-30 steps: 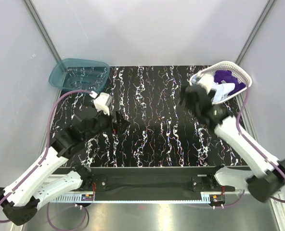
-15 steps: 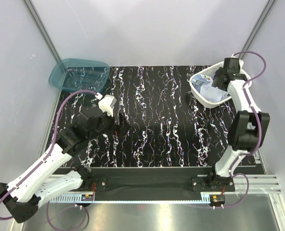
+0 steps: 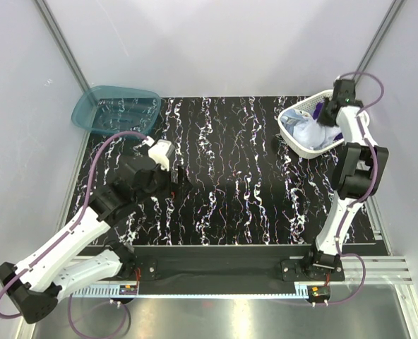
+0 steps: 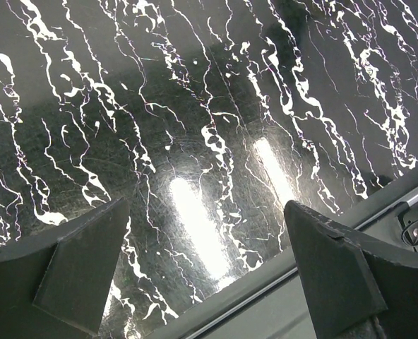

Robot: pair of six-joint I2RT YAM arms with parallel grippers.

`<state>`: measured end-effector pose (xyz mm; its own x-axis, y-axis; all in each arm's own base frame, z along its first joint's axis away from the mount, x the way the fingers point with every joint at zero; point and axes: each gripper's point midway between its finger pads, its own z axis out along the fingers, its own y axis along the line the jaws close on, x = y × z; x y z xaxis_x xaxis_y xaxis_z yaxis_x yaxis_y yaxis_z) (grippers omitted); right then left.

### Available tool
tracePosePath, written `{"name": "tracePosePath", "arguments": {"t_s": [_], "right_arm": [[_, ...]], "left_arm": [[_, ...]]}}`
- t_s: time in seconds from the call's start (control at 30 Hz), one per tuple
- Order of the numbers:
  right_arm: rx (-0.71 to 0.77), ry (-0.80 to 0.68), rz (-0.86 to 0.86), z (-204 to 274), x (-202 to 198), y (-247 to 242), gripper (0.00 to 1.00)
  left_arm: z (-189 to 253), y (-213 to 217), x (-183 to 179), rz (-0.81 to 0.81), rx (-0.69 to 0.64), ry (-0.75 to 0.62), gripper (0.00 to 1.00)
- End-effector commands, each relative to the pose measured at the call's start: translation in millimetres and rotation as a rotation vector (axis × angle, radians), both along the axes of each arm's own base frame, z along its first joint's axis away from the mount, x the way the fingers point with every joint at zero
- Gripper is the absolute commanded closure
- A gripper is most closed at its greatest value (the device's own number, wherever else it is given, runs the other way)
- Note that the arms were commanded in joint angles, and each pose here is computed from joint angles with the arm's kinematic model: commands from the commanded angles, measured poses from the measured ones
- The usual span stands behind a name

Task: Fold and stack the towels
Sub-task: Grab crumpled towel, then move the towel to the center of the board

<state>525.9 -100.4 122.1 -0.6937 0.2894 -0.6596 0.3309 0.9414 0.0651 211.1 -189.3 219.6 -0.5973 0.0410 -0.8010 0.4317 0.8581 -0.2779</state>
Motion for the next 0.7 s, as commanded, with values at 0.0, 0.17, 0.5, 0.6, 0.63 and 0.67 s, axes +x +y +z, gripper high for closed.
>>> {"name": "tracePosePath", "arguments": {"t_s": [0.0, 0.17, 0.5, 0.6, 0.63, 0.67], "right_arm": [[0.055, -0.29, 0.116, 132, 24, 26, 1.0], [0.2, -0.602, 0.406, 290, -32, 108, 1.0], [0.56, -0.611, 0.935, 331, -203, 286, 1.0], [0.652, -0.442, 0.937, 255, -235, 315, 1.0], [0.7, -0.387, 0.91, 233, -243, 320, 1.0], [0.715, -0.417, 0.914, 226, -251, 325, 1.0]], "left_arm": [[21, -3, 14, 0.04, -0.051, -0.069, 0.01], [44, 1, 20, 0.103, -0.1, -0.112, 0.01], [99, 51, 33, 0.334, -0.094, -0.212, 0.03], [87, 65, 30, 0.387, -0.082, -0.177, 0.03], [83, 68, 30, 0.399, -0.079, -0.166, 0.03], [69, 69, 27, 0.405, -0.071, -0.136, 0.03]]}}
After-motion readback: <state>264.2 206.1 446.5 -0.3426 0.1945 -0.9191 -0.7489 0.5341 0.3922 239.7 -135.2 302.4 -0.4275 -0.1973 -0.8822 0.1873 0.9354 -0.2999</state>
